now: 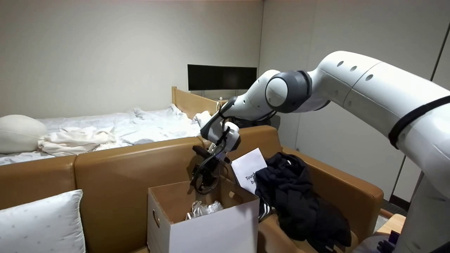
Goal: Remove the clothes from the box, put them on the couch, and then put the umbrella on the couch in the box
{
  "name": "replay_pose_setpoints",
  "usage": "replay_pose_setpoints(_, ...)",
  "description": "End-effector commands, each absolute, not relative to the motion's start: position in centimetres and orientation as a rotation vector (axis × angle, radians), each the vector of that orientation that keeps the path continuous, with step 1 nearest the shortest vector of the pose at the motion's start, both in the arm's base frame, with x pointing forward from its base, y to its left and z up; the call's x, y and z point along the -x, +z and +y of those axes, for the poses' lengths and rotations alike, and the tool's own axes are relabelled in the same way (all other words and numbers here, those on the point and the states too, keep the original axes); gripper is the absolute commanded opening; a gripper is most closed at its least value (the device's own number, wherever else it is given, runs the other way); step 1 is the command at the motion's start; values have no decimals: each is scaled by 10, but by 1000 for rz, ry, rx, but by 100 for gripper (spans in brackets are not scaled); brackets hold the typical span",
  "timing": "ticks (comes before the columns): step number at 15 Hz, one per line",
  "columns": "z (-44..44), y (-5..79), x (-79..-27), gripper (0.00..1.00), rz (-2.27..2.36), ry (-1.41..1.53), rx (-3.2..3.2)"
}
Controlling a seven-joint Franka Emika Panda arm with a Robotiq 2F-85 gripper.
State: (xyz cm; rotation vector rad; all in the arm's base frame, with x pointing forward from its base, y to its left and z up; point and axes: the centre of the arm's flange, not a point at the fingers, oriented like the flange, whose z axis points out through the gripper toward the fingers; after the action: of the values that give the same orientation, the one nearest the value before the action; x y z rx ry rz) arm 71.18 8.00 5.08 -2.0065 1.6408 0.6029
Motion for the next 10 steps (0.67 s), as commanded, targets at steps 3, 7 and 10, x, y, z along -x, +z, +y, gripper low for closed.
replay_pose_setpoints(3,53,127,-746,100,1534,999,2115)
replay_pose_setpoints(7,47,189,-731,100,1408,977,2423)
replay_pose_setpoints(10,39,214,-712,100,1355,857,2595)
